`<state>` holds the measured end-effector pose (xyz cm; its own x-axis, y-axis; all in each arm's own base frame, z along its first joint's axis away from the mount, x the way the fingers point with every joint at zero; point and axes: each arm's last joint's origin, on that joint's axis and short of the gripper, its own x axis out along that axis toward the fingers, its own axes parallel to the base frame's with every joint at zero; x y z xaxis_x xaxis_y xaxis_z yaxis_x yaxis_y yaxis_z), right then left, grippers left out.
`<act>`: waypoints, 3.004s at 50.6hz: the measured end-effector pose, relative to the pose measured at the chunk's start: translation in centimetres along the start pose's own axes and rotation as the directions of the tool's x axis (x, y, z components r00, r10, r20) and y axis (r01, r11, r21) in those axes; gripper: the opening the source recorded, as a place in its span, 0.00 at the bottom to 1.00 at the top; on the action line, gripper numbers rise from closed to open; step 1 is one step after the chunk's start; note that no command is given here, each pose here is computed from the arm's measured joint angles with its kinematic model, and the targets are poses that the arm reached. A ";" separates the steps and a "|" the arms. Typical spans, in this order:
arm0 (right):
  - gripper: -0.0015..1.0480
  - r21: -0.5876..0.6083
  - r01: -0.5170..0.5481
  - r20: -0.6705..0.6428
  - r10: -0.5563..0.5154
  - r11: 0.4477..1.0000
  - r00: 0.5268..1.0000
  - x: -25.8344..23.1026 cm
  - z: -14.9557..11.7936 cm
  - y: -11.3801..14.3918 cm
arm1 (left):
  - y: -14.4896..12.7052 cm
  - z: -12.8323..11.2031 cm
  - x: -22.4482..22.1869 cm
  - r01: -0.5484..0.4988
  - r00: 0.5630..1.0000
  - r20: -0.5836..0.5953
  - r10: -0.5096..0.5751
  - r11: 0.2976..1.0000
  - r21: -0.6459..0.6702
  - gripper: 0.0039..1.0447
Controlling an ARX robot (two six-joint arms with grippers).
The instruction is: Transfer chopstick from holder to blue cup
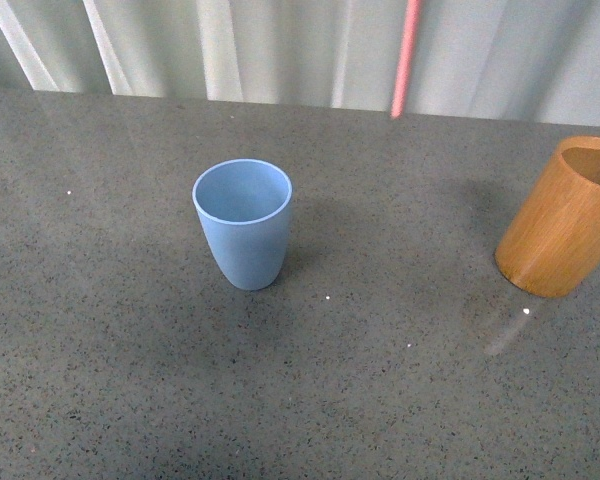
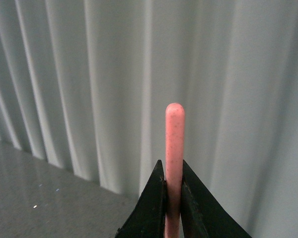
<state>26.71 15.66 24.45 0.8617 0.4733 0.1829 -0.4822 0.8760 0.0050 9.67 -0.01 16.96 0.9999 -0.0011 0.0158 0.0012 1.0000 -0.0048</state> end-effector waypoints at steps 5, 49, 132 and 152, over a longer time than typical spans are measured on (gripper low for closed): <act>0.03 0.017 -0.020 -0.057 0.021 1.000 0.998 0.9 -1.8 1.7 | 0.0 0.0 0.0 0.000 1.000 0.000 0.000 1.000 0.000 0.94; 0.03 0.048 -0.100 -0.059 0.103 0.994 0.993 6.7 -6.0 4.9 | 0.0 0.0 0.0 0.000 1.000 0.000 0.000 1.000 0.000 0.94; 0.90 -0.150 0.362 -0.187 -0.385 0.920 0.904 -5.5 -0.5 -7.1 | 0.0 0.0 0.0 -0.002 1.000 0.000 0.002 1.000 0.000 0.94; 0.90 -0.186 0.574 -0.227 -0.603 0.798 0.765 -16.4 1.1 -14.1 | 0.0 0.0 0.0 0.000 1.000 0.000 0.000 1.000 0.000 0.94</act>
<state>19.23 -4.58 22.51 0.9856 -0.1454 -0.0862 0.1393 0.9875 -0.0734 9.67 -0.01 16.96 0.9999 -0.0011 0.0162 0.0012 1.0000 -0.0044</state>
